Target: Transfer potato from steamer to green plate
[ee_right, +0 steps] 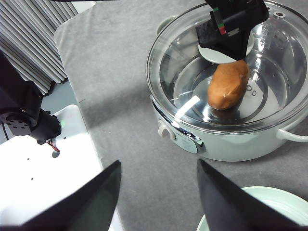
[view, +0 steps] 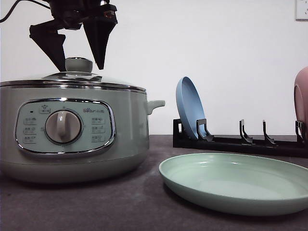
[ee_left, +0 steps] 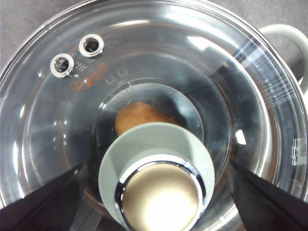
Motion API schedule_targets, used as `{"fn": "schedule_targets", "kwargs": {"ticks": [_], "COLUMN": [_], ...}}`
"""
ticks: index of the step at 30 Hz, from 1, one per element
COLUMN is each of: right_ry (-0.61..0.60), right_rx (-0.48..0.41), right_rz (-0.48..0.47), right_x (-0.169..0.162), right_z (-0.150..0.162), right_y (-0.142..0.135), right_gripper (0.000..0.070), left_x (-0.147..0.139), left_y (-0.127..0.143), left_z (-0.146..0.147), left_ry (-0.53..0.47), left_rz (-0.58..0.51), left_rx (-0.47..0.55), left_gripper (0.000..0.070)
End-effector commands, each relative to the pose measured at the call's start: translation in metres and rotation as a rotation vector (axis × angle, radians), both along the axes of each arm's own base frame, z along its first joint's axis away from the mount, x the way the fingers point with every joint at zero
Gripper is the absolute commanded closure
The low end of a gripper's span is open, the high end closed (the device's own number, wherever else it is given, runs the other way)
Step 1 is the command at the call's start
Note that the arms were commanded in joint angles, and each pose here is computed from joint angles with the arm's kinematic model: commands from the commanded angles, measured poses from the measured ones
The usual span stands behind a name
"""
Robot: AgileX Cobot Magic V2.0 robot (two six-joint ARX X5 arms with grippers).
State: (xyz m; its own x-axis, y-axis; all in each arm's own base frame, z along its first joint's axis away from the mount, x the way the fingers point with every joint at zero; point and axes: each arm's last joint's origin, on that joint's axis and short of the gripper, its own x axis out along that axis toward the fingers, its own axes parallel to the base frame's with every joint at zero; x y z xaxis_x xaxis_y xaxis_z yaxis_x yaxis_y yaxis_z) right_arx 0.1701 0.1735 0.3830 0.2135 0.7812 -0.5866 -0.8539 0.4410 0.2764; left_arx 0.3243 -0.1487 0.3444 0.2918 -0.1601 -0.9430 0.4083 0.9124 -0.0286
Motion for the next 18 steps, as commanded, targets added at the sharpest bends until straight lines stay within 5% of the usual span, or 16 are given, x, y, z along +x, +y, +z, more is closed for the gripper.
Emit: {"fn": "schedule_targets", "kwargs": {"ticks": [1,5,10,14,18], "right_ry": [-0.018,-0.023,-0.032,-0.034,-0.034], "right_rx": [-0.001,-0.008,-0.018,-0.021,-0.021], "right_rz": [0.015,0.019,0.007,0.003,0.004], "right_x": [0.0012,0.0010,0.0014,0.0015,0.0015], "right_z": [0.0025,0.0022,0.0019,0.0019,0.0019], "right_y": [0.0030,0.0028,0.0025,0.0025,0.0025], "right_gripper": [0.0389,0.0389,0.0389,0.0389,0.0389], "left_x": [0.0046,0.0033,0.0024,0.0014,0.0008], "left_y": [-0.0046,-0.0040,-0.0035,-0.0031,-0.0028], "left_z": [0.0015,0.0010,0.0007,0.0003,0.0001], "left_ry": [-0.014,0.001,0.012,0.022,0.028], "left_rz": [-0.012,-0.009,-0.009,-0.009,-0.009], "left_rx": [0.000,0.006,0.010,0.015,0.018], "left_gripper": [0.0215,0.0241,0.0421,0.0462,0.0645]}}
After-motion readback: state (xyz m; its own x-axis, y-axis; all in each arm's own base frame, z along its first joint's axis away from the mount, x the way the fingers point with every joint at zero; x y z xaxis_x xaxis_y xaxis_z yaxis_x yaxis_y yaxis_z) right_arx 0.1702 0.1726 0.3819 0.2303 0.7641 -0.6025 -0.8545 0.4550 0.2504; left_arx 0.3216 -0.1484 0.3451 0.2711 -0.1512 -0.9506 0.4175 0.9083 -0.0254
